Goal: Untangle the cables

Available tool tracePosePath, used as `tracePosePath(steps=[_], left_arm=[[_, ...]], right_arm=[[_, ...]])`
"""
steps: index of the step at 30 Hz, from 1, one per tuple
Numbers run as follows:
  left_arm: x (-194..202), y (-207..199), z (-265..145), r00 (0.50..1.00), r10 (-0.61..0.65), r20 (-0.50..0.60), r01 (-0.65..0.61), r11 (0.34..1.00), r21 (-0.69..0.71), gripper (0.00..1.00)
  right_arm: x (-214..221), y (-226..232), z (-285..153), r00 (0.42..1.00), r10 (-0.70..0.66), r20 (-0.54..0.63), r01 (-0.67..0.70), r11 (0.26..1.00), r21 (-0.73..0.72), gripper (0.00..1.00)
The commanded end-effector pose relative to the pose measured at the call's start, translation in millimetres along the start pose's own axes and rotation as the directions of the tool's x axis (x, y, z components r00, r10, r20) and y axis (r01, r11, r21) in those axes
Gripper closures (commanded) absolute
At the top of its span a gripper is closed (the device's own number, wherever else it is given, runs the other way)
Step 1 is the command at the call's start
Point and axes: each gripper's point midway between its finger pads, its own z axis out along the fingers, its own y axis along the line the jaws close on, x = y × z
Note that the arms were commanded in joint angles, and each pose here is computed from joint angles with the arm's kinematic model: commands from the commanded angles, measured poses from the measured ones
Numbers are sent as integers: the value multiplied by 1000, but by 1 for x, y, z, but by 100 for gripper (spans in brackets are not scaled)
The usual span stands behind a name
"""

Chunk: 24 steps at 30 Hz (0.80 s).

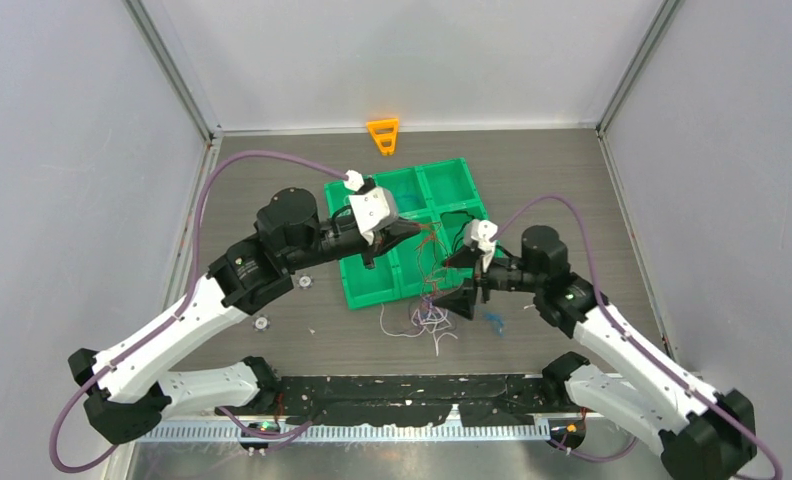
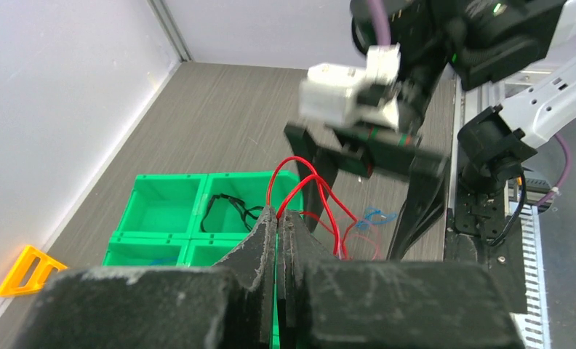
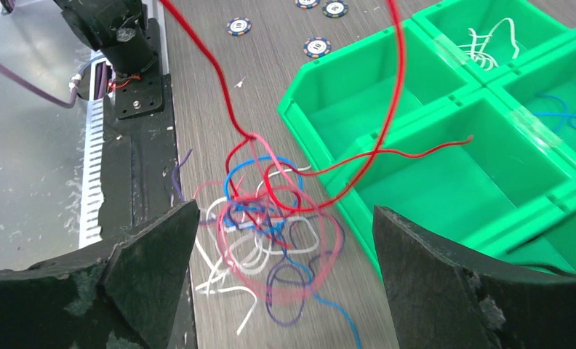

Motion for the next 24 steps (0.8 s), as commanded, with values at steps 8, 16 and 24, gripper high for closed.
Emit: tracePosePath(steps=[8,16,24], left_arm=[[-115,33,-49,964,-95,249,114,992,-61,100],[-197,26,-103,913,0,407,25,998,-55,100],[-224,36,-124,888,55,456,4,992,-128,100]], right_arm=[[22,-10,63,999,-44,5,44,999,9,71],[75,-5,48,973,-171,-153,167,985,-43,71],[76,0,42,965,-214,-153,205,976,-69,58]])
